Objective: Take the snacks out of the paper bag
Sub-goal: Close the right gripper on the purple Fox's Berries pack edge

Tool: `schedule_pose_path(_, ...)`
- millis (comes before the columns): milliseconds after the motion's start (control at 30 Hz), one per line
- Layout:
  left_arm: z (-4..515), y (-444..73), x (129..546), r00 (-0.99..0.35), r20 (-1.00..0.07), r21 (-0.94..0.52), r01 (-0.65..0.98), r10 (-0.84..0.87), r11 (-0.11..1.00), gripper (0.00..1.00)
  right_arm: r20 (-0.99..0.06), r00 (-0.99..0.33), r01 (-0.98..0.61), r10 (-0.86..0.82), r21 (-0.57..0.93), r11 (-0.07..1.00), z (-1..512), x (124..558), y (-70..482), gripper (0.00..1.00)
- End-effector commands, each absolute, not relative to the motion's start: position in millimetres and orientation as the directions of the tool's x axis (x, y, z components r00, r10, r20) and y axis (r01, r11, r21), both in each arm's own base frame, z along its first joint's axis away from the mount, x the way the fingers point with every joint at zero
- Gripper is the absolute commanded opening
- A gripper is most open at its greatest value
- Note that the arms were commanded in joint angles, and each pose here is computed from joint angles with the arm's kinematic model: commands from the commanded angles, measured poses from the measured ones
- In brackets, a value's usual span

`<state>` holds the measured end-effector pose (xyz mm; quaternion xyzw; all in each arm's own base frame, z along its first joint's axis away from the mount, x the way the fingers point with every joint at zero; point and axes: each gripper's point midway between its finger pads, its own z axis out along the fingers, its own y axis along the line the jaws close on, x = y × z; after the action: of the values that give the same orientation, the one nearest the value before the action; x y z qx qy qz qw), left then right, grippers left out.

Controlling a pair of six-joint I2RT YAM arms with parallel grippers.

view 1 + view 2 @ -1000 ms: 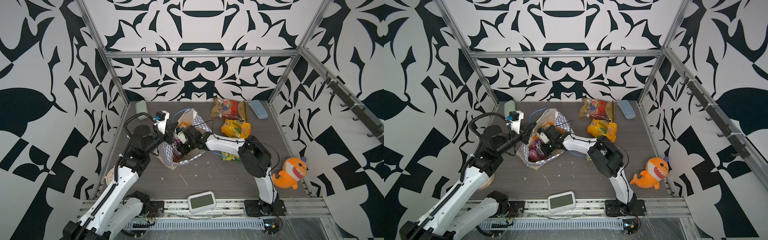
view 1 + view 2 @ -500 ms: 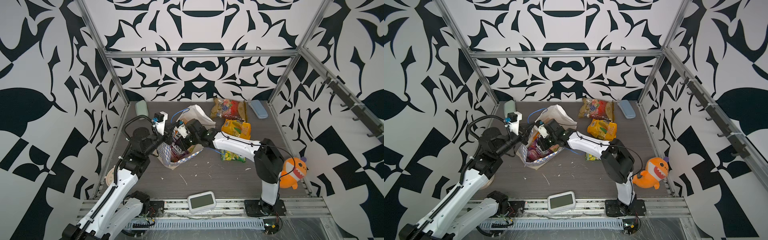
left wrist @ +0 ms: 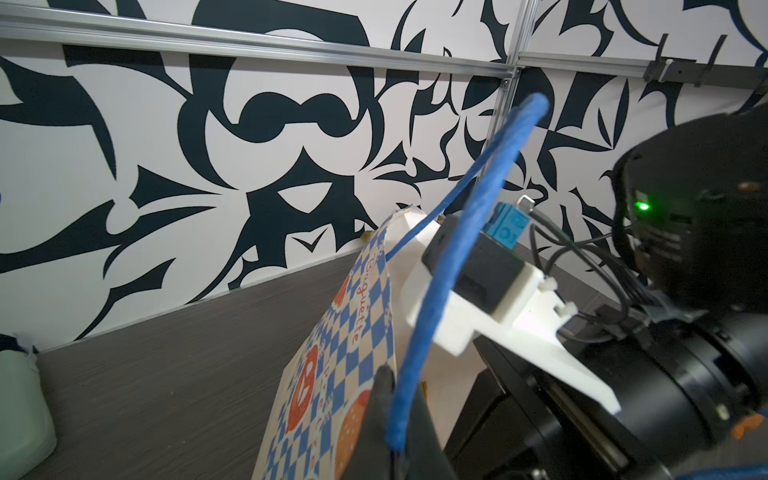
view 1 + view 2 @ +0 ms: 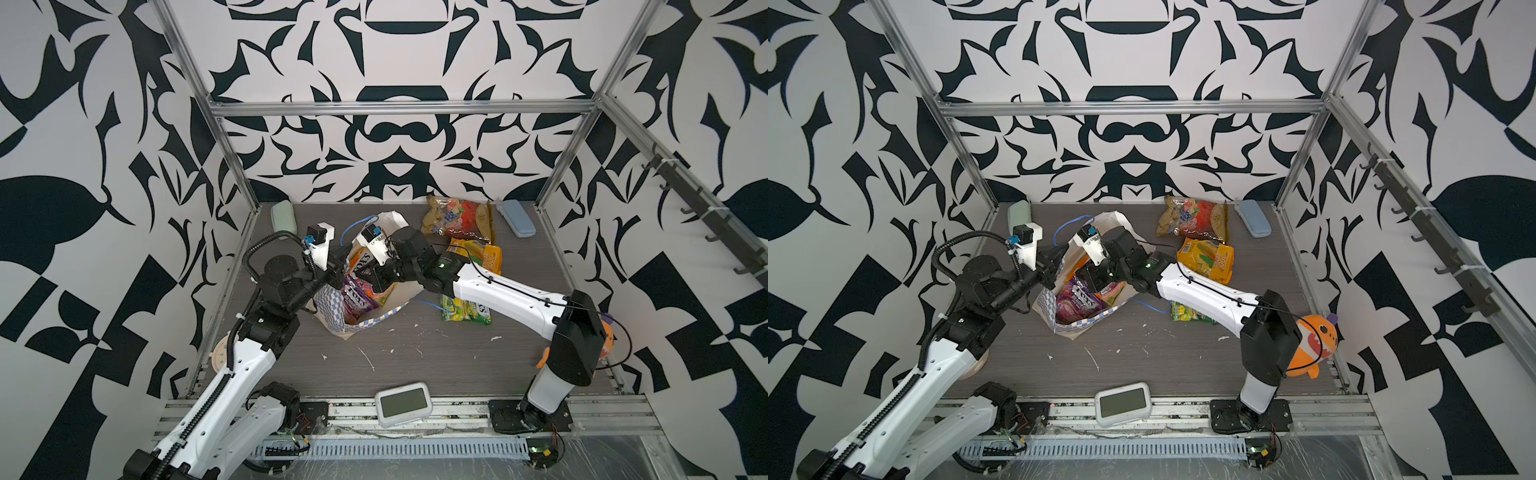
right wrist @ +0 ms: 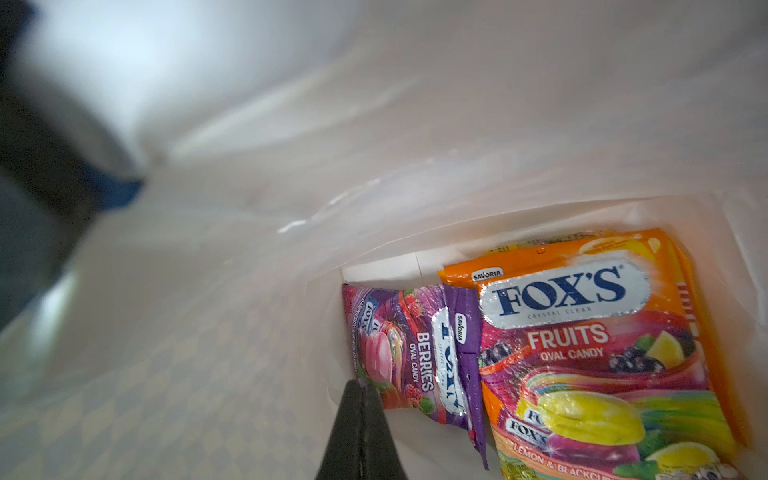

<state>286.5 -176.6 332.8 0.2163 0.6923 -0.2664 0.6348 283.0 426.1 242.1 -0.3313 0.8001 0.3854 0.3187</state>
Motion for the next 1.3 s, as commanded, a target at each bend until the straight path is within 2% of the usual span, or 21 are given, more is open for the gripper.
schedule_pose_path(0,363,-189,270,-0.028,-0.997,-0.069,0.722,-0.070,0.688,0.00,-0.782,-0.553,-0.771,-0.287,0.349,0.532,241,292,416,0.24)
schedule_pose_path(33,364,-193,265,-0.028,-0.997,-0.068,0.744,-0.070,0.664,0.00,-0.779,-0.548,-0.768,-0.303,0.327,0.550,234,294,413,0.34)
schedule_pose_path(67,364,-196,262,-0.029,-0.997,-0.068,0.760,-0.070,0.646,0.00,-0.775,-0.551,-0.766,-0.311,0.321,0.557,227,295,412,0.40)
schedule_pose_path(200,363,-202,253,-0.035,-0.998,-0.064,0.796,-0.059,0.602,0.00,-0.764,-0.549,-0.787,-0.339,0.335,0.518,196,282,416,0.56)
schedule_pose_path(433,357,-217,245,-0.071,-0.996,-0.091,0.846,-0.058,0.525,0.00,-0.778,-0.387,-0.892,-0.495,0.179,0.416,133,212,440,0.56)
schedule_pose_path(567,352,-231,237,-0.090,-0.995,-0.101,0.879,-0.047,0.467,0.00,-0.803,-0.374,-0.890,-0.464,0.171,0.422,114,206,445,0.56)
schedule_pose_path(700,351,-238,228,-0.097,-0.995,-0.104,0.899,-0.038,0.425,0.00,-0.781,-0.292,-0.918,-0.552,0.067,0.390,95,193,458,0.55)
schedule_pose_path(867,348,-235,218,-0.094,-0.995,-0.097,0.904,-0.027,0.417,0.00,-0.818,-0.283,-0.885,-0.501,0.021,0.465,117,210,447,0.55)
schedule_pose_path(1000,345,-232,213,-0.091,-0.996,-0.093,0.903,-0.024,0.419,0.00,-0.838,-0.392,-0.830,-0.380,0.144,0.540,146,242,417,0.55)
schedule_pose_path(1133,344,-234,213,-0.091,-0.996,-0.091,0.907,-0.019,0.412,0.00,-0.855,-0.388,-0.799,-0.344,0.126,0.588,169,259,389,0.55)
schedule_pose_path(1267,344,-235,214,-0.089,-0.996,-0.086,0.909,-0.013,0.408,0.00,-0.846,-0.450,-0.736,-0.286,0.170,0.655,168,287,360,0.55)
